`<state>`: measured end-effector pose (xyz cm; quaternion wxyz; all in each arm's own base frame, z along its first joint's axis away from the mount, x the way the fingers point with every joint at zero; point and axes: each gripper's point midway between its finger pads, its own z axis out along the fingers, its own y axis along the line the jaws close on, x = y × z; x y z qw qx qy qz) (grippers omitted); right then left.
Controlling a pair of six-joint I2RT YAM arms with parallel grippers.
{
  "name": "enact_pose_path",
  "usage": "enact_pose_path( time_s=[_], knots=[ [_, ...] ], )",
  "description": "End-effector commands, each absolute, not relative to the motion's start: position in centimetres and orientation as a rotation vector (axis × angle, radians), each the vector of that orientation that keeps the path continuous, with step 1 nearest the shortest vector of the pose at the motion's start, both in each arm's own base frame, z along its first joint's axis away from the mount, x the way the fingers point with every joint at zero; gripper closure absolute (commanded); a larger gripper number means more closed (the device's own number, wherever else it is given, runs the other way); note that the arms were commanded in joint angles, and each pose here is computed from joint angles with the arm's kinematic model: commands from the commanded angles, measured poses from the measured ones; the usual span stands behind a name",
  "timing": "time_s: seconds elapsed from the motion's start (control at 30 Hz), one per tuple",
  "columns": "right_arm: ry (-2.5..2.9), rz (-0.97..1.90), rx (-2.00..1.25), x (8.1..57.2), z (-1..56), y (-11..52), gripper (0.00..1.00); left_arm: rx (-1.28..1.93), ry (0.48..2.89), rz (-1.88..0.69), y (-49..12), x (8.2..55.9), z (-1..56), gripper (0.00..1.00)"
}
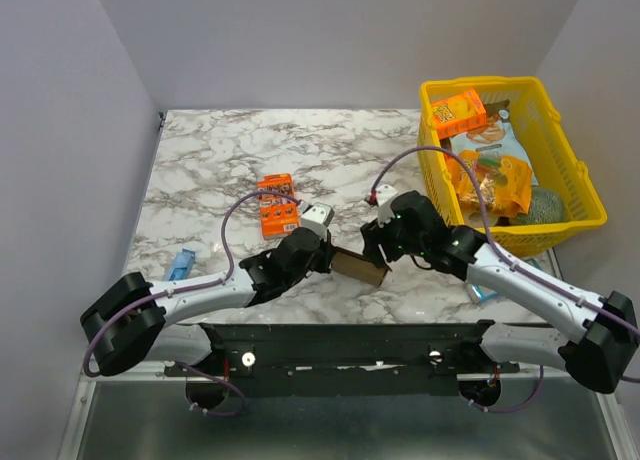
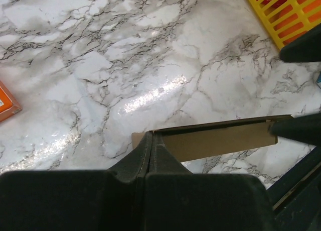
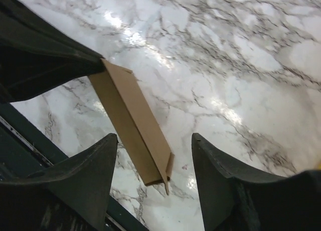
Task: Fold the paper box
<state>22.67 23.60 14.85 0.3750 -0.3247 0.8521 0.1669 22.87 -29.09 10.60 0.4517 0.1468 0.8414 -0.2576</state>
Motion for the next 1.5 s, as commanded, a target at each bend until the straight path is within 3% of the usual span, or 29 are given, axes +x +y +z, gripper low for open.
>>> enact_pose_path(
  time_s=[0.0, 0.4, 0.67, 1.07, 1.17, 1.2, 1.4, 1.47],
  knots=[
    [2.289, 0.45, -0.648, 21.0, 15.1, 20.3, 0.36, 0.495, 2.325, -0.346, -24.2, 20.1, 3.3, 1.0],
    [2.43, 0.417, -0.578, 19.0, 12.8, 18.1, 0.54, 0.475, 2.328, -0.343, -24.9, 20.3, 3.2, 1.0],
    [2.462, 0.4, -0.566, 19.0, 12.3, 18.1, 0.56, 0.443, 2.327, -0.364, -25.1, 20.2, 3.3, 1.0],
    [2.487, 0.399, -0.552, 19.6, 11.2, 18.8, 0.66, 0.441, 2.317, -0.361, -25.2, 20.3, 3.7, 1.0],
    [2.485, 0.416, -0.534, 19.8, 11.1, 19.1, 0.72, 0.441, 2.318, -0.36, -25.2, 20.3, 3.6, 1.0],
    [2.488, 0.418, -0.523, 19.8, 11.0, 19.1, 0.8, 0.44, 2.318, -0.358, -25.2, 20.3, 3.7, 1.0],
    [2.494, 0.484, -0.478, 19.7, 10.9, 19.9, 0.99, 0.439, 2.319, -0.348, -25.1, 20.3, 3.6, 1.0],
    [2.491, 0.516, -0.456, 19.7, 10.9, 20.2, 0.99, 0.434, 2.319, -0.332, -25.0, 20.4, 3.5, 1.0]
  ],
)
